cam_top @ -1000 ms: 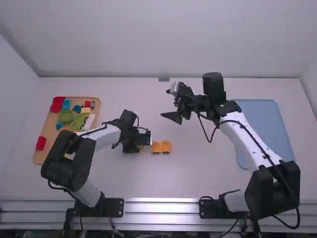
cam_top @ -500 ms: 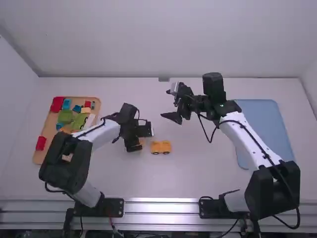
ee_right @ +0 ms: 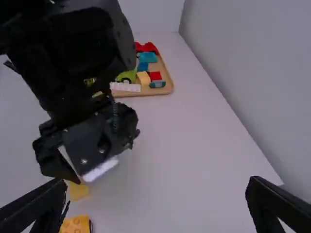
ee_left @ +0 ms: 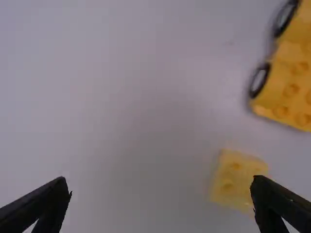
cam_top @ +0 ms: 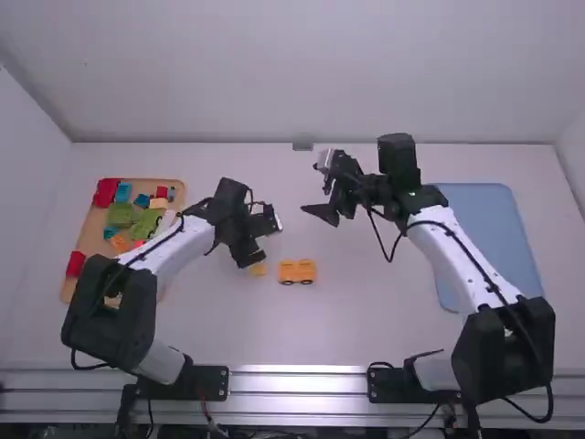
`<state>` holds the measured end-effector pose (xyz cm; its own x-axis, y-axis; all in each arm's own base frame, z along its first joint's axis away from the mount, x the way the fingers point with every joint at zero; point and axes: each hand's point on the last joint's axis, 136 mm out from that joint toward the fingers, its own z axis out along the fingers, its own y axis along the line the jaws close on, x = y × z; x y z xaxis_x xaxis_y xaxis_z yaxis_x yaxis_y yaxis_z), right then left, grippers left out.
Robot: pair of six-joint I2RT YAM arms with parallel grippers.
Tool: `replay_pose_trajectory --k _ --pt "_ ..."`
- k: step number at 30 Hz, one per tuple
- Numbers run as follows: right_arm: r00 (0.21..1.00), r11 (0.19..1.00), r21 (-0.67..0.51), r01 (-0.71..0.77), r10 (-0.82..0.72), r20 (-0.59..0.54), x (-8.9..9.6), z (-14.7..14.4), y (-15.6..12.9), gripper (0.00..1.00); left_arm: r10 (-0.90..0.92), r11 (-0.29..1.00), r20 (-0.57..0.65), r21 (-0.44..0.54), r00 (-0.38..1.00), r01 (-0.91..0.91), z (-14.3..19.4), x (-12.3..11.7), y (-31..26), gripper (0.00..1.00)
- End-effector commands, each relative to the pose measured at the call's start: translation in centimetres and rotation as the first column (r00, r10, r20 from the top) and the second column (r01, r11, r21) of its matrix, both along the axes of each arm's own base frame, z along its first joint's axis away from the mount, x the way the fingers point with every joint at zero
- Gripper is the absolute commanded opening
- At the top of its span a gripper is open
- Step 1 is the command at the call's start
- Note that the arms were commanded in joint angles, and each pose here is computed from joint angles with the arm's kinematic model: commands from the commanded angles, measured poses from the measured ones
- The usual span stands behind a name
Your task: Assemble lego blocks to make yellow taxi
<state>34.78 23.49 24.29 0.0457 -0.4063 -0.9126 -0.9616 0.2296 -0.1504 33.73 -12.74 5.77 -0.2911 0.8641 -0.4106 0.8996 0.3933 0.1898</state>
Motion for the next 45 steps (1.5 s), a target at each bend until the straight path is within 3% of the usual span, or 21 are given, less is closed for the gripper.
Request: replay_pose_trajectory --k 1,6,12,16,28,34,35,36,45 --pt "1.0 1.0 -0.001 0.009 -0.009 0.012 0.5 0.6 -0.4 0.99 -0.166 0.971 0.02 -0.173 0.986 0.167 1.4 -0.9 -1.3 0.99" --pt "0.999 0.997 -0.063 -0.046 0.048 0.022 -0.7 -0.9 -0.7 0.99 -0.222 0.862 0.046 -0.458 0.974 0.218 2.5 -1.9 -0.5 0.99" --pt "0.996 0.993 -0.077 -0.086 0.088 0.014 -1.7 -1.6 -0.3 0.99 -0.261 0.727 0.144 -0.622 0.955 0.292 0.8 -3.7 0.3 0.99" --pt "0.994 0.991 -0.077 -0.105 0.106 0.01 -2.2 -1.7 0.3 0.98 -0.302 0.713 0.169 -0.613 0.938 0.34 -2.2 -5.1 -0.2 0.99" --pt "0.988 0.986 -0.081 -0.146 0.15 0.039 -2.9 -1.5 1.4 0.99 -0.221 0.754 0.142 -0.603 0.965 0.261 -6.7 -5.6 0.1 0.94" --pt "0.987 0.986 -0.078 -0.149 0.153 0.048 -2.9 -1.4 1.5 0.99 -0.199 0.78 0.128 -0.579 0.972 0.236 -7.8 -5.4 0.3 0.73" --pt "0.987 0.986 -0.078 -0.151 0.155 0.05 -2.9 -1.4 1.6 0.99 -0.187 0.786 0.118 -0.578 0.975 0.221 -7.8 -5.2 0.5 0.63" --pt "0.986 0.985 -0.078 -0.155 0.159 0.05 -3.0 -1.4 1.7 0.99 -0.186 0.792 0.112 -0.571 0.976 0.217 -8.0 -5.2 0.6 0.44" --pt "0.988 0.986 -0.078 -0.147 0.151 0.046 -2.8 -1.4 1.4 0.98 -0.192 0.792 0.118 -0.567 0.974 0.225 -7.9 -5.1 0.5 0.34"
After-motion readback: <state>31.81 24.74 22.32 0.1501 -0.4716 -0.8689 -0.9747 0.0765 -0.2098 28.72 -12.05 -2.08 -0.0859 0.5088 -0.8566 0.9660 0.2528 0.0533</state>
